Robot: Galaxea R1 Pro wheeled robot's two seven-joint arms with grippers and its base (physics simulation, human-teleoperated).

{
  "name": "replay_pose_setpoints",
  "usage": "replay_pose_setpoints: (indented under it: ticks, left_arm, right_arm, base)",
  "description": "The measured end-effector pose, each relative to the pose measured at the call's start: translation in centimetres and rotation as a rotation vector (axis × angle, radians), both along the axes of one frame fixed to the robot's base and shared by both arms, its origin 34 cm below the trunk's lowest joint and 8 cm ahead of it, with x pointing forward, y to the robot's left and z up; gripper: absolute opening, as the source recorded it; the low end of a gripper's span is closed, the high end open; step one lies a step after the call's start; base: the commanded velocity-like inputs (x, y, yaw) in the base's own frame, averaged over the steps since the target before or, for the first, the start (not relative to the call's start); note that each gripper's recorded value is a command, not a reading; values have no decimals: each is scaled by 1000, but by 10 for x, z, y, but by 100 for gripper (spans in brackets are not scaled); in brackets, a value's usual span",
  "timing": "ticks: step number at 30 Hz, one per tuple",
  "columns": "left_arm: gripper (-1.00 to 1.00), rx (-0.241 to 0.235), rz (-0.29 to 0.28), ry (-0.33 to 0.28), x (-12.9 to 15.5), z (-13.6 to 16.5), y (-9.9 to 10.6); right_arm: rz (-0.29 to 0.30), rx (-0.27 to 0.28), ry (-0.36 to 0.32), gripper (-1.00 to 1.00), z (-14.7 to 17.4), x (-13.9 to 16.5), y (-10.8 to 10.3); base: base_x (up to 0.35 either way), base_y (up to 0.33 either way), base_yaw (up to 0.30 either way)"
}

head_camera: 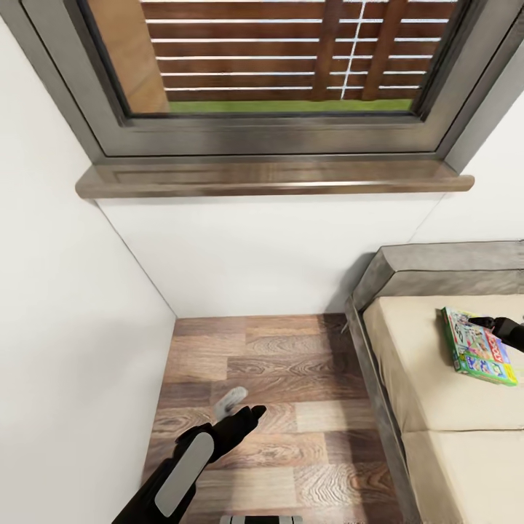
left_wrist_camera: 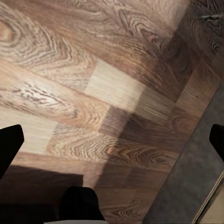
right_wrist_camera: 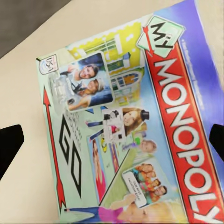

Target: Put all the toys in the child's room - the three board games (two on the bed and one on the table), the two jigsaw puzzles on the table, and the tennis ball on the table - inside the toy box on the table in the child's room.

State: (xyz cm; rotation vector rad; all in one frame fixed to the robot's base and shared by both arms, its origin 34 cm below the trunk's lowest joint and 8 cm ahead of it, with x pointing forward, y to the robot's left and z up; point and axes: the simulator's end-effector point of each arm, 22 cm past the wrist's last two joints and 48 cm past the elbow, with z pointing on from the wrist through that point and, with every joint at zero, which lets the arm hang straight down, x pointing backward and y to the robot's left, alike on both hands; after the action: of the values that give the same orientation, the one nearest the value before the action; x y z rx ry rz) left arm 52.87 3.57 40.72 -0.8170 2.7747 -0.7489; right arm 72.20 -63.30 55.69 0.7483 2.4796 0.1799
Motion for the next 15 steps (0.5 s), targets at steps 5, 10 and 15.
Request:
replay_pose_setpoints:
  ticks: [5, 10, 15]
  left_arm:
    - [100, 0, 0, -2, 0, 1, 0]
    - [100, 0, 0, -3, 1, 1, 0]
    - [100, 0, 0, -4, 1, 2, 0]
  right_arm:
    - [0, -1, -2, 100, 1, 0, -1]
    - [0, -2, -4, 100, 2, 0, -1]
    - [0, -3, -5, 100, 3, 1, -1]
  base:
    - [0, 0, -222]
    - [0, 0, -251]
    - [0, 0, -262]
